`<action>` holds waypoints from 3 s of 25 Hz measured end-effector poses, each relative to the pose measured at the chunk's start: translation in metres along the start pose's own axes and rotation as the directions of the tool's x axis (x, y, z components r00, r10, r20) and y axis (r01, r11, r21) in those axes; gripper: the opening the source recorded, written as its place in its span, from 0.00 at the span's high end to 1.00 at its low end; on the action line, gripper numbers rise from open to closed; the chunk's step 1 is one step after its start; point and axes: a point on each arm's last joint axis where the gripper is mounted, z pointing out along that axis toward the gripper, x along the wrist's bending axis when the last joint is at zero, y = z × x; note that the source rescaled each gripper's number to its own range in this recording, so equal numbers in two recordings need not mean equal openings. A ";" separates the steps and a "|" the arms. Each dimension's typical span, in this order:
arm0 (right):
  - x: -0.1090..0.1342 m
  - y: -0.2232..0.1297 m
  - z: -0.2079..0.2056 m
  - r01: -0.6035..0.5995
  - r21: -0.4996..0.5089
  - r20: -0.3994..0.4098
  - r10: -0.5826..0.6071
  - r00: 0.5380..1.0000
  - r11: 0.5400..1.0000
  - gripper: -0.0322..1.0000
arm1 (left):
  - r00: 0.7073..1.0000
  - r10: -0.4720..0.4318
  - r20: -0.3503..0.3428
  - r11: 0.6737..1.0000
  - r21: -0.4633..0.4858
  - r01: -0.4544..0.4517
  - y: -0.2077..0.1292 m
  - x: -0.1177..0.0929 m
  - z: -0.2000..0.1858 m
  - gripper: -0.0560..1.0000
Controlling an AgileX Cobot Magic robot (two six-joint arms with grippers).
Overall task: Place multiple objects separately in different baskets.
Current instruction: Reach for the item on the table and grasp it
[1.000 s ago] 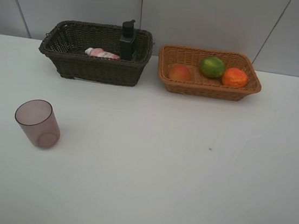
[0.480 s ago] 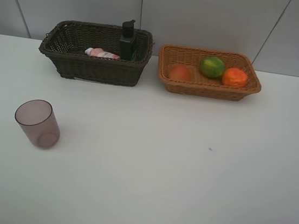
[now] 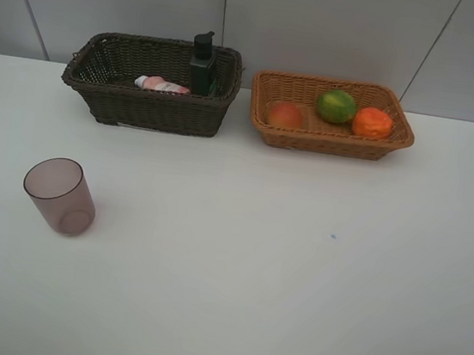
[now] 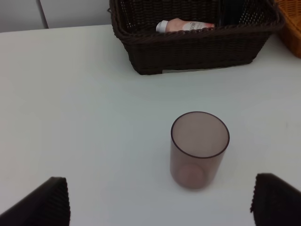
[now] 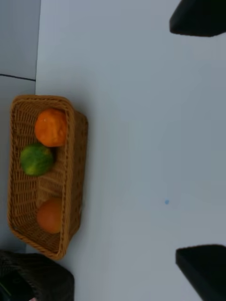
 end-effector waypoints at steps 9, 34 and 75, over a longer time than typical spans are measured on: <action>-0.002 -0.009 -0.010 -0.038 -0.054 0.120 0.044 0.992 0.998 0.11 | 1.000 0.000 0.000 1.000 0.000 0.000 0.000 0.000 0.000 0.00; 0.002 -0.012 -0.013 -0.113 -0.068 0.229 0.126 0.965 0.991 0.11 | 1.000 0.000 0.000 1.000 0.000 0.000 0.000 0.000 0.000 0.00; 0.003 -0.012 -0.012 -0.115 -0.068 0.225 0.128 0.966 0.991 0.11 | 0.999 0.037 -0.024 0.973 0.228 -0.030 0.069 -0.001 0.066 0.00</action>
